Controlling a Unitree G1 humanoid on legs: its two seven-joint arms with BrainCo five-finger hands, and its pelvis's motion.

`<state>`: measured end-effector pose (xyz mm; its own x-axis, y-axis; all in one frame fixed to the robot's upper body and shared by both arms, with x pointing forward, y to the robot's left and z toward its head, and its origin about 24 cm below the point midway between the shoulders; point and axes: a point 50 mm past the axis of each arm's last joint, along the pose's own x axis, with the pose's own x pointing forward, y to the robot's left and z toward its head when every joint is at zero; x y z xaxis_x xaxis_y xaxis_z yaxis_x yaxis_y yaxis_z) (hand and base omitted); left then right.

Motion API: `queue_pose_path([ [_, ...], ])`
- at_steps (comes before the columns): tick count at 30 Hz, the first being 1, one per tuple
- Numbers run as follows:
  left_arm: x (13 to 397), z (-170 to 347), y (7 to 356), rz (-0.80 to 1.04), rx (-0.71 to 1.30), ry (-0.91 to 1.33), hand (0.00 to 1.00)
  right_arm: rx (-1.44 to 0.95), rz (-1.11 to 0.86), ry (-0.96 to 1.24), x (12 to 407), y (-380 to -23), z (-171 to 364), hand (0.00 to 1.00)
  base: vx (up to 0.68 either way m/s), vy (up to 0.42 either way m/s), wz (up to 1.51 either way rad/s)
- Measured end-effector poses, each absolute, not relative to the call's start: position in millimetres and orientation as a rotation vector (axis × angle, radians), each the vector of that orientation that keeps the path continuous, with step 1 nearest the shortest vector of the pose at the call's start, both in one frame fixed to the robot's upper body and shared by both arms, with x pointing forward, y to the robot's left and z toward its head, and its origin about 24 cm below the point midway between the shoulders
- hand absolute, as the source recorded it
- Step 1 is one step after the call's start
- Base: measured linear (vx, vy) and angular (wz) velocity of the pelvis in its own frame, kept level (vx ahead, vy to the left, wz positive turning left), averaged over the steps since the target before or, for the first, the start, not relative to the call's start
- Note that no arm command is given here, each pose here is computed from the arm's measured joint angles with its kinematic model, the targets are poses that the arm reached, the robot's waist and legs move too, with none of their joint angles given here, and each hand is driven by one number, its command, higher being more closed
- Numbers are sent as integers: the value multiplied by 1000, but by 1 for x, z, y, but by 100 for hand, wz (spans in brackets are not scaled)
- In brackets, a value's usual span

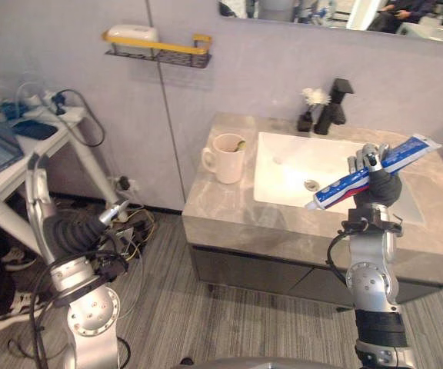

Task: Organize washtable

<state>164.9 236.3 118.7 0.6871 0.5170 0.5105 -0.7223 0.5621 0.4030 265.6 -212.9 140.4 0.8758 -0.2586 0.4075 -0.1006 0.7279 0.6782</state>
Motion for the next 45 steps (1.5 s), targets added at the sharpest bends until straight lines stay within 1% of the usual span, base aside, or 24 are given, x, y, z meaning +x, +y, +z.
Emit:
queue_pose_path([
  [3,158,82,243,746,602,-168,0,696,-124,-537,267,-221,149,100,26,11,18],
  [6,148,31,246,713,545,83,0,653,-164,-561,276,-232,157,100,22,18,22],
  [9,138,-12,246,652,527,300,0,610,-166,-587,281,-232,168,100,30,1,9],
  [14,119,-51,243,589,503,502,0,524,-131,-667,287,-233,197,100,29,2,10],
  [19,102,-78,242,576,447,654,0,439,-95,-733,292,-223,220,100,5,-1,1],
  [22,95,-88,238,556,430,717,0,370,-43,-750,297,-209,231,100,-25,13,-6],
  [26,85,-102,232,522,390,796,0,287,69,-802,302,-178,252,100,-26,13,-3],
  [29,84,-104,231,529,362,802,0,232,130,-823,303,-159,260,100,0,0,0],
  [30,84,-105,229,523,360,806,0,185,160,-820,304,-149,259,100,0,0,0],
  [33,89,-108,226,505,356,808,0,110,207,-792,305,-131,253,100,0,0,0],
  [35,93,-107,225,496,355,798,0,102,227,-780,306,-125,251,100,22,-1,4],
  [37,95,-106,225,494,359,792,0,72,262,-779,311,-111,257,100,12,3,4],
  [40,98,-105,227,481,373,780,0,46,294,-845,309,-101,275,100,-14,4,6],
  [45,98,-105,227,473,384,779,0,-5,300,-896,307,-94,287,100,18,1,7],
])
